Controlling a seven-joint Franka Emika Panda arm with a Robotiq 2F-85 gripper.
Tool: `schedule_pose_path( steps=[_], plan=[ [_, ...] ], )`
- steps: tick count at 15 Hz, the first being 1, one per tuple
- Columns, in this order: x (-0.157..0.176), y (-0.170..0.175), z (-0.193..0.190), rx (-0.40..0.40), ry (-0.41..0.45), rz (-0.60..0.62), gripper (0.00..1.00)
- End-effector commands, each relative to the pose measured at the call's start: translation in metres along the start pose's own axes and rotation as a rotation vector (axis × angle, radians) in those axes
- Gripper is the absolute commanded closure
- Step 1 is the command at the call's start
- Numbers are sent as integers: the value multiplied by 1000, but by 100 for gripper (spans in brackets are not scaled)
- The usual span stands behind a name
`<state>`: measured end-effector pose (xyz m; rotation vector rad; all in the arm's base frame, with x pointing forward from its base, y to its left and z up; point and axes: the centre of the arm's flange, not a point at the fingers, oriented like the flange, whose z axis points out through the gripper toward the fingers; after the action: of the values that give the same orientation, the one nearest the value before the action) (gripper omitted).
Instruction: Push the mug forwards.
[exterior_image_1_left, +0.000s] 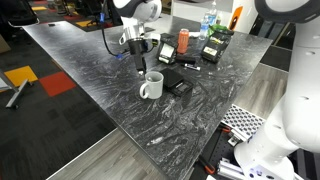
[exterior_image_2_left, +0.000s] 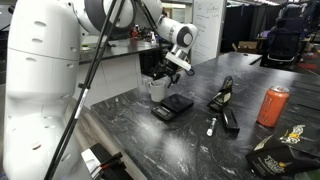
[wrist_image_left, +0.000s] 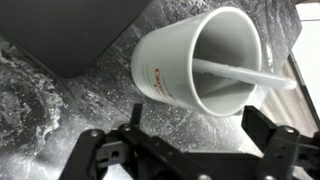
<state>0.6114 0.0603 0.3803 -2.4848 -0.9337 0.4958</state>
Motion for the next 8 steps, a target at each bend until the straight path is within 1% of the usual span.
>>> schedule_pose_path(
  steps=[1,2,3,6,8],
  plan=[
    [-2,6,-4,46,-20,-44,0],
    [-2,7,-5,32,1,-37,0],
    [-2,9,-9,10,45,-27,0],
    [-4,11,-29,-48,203,-12,0],
    [-7,10,-50,-85,316,5,0]
  ],
)
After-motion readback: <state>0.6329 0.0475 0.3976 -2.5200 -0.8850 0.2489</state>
